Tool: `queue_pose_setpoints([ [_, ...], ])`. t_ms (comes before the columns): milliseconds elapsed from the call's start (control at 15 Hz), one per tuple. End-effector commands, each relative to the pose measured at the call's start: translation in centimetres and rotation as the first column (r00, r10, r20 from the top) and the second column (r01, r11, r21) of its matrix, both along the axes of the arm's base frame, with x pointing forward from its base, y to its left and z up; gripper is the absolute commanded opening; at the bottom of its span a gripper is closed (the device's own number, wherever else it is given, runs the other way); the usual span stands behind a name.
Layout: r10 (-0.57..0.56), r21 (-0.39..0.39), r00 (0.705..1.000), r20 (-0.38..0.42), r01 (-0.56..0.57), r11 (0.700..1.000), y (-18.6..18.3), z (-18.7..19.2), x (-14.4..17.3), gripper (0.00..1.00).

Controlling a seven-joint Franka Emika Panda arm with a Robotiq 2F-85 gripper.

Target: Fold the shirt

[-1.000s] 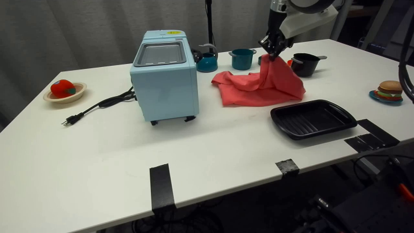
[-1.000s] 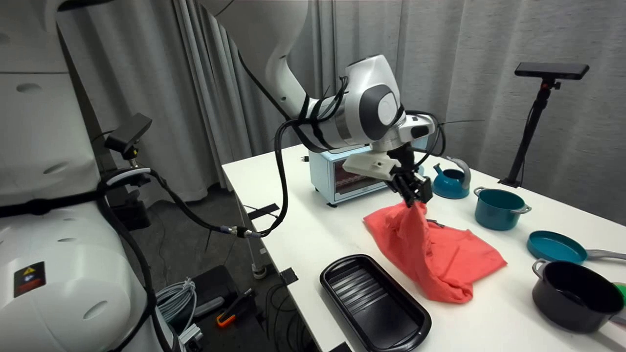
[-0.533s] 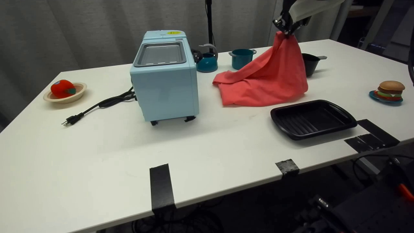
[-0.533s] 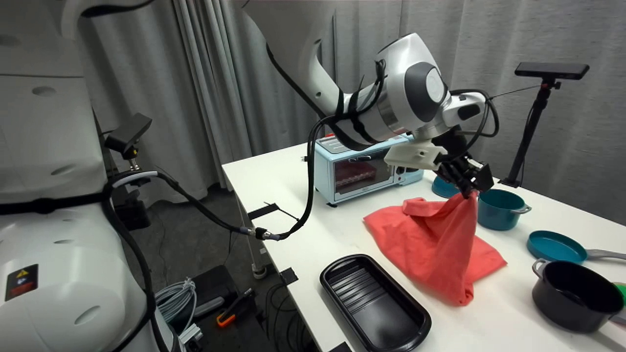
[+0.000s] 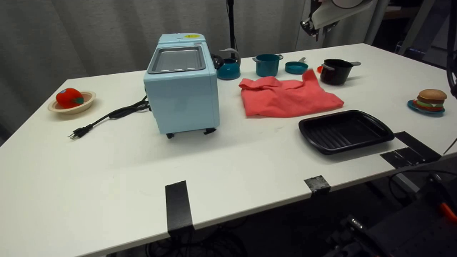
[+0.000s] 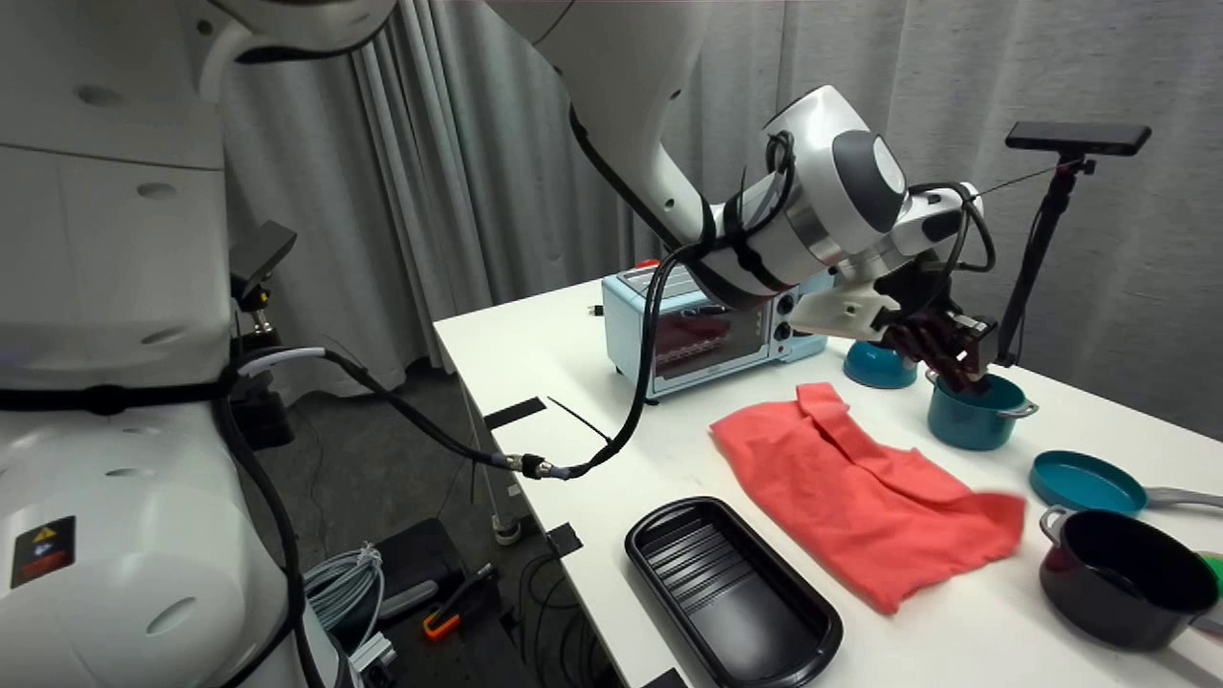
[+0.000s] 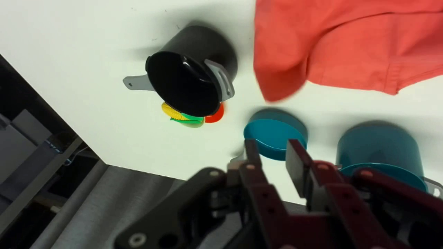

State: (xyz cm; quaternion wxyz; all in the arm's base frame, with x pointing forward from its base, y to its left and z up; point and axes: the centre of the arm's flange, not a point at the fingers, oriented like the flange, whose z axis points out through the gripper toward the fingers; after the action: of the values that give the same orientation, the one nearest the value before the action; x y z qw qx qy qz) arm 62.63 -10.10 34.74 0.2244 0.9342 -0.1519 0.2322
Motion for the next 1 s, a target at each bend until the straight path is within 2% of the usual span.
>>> queue_pose_setpoints([
  [0,-0.040,-0.034,0.999,0.036,0.041,0.999,0.7,0.0,1.2,0.60],
  [333,-0.007,-0.026,0.997,0.075,0.009,1.000,2.6,1.4,0.7,0.99],
  [667,0.021,0.026,0.996,0.087,-0.024,0.999,3.8,3.6,-0.3,1.00],
  [800,0.043,0.080,0.995,0.092,-0.050,0.996,4.1,4.5,-1.2,1.00],
  [867,0.081,0.141,0.993,0.087,-0.092,0.986,4.4,4.9,-2.0,1.00],
  [933,0.034,0.066,0.995,0.094,-0.040,0.997,4.6,3.4,0.2,1.00],
])
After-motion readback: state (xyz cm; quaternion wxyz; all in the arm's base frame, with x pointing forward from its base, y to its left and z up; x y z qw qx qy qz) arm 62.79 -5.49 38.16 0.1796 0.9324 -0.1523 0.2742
